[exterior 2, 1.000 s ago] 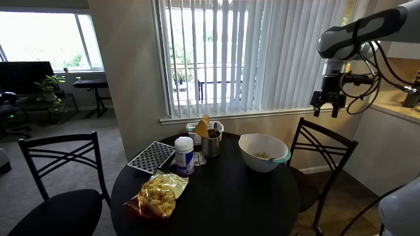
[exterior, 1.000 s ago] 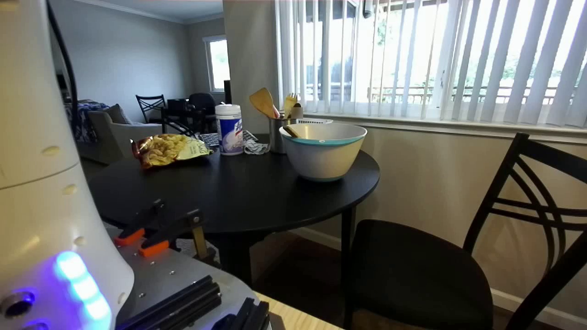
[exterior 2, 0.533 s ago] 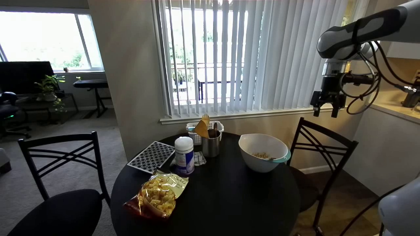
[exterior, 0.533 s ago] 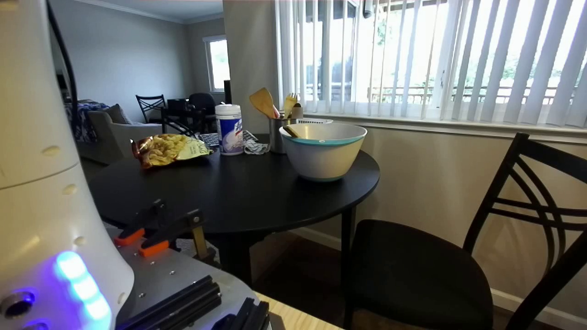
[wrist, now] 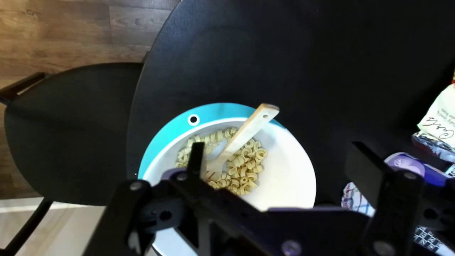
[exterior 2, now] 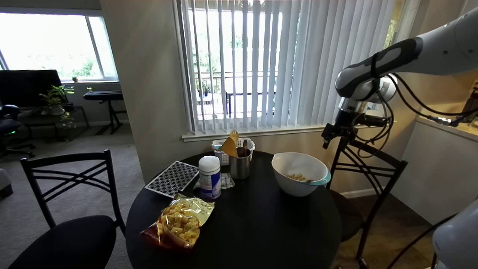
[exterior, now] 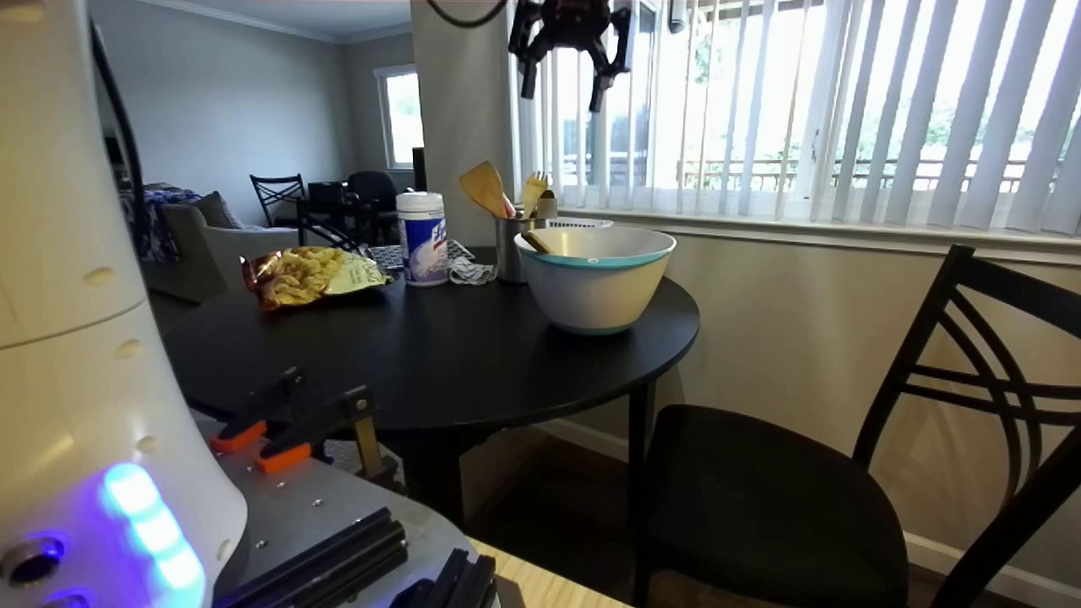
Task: Use the wooden spoon to stir the objects in the white bowl.
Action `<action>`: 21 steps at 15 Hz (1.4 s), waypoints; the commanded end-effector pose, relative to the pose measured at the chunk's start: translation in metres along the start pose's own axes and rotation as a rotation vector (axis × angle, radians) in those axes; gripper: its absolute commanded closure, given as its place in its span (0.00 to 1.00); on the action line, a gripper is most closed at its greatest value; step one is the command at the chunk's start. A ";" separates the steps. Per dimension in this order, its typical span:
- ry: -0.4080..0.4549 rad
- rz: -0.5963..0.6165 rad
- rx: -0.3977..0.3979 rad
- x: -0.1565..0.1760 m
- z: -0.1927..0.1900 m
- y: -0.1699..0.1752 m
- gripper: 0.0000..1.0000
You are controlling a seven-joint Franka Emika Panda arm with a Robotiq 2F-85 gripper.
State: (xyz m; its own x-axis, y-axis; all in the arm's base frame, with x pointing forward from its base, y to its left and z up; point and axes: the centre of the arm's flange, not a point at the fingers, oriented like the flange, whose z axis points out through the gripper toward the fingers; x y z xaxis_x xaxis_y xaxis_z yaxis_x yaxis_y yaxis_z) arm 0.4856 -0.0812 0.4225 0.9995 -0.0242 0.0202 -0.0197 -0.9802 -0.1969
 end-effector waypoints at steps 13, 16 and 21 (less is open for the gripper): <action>0.253 -0.439 -0.054 -0.028 0.119 -0.029 0.00; 0.216 -0.601 -0.094 -0.035 0.132 -0.044 0.00; 0.178 -0.842 -0.147 -0.043 0.151 -0.066 0.00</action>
State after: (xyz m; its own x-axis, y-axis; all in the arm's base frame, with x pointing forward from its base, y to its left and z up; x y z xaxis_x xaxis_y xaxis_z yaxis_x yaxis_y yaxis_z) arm 0.4541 0.0067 0.2976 0.7566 0.5993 0.2614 0.6213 -0.7836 -0.0018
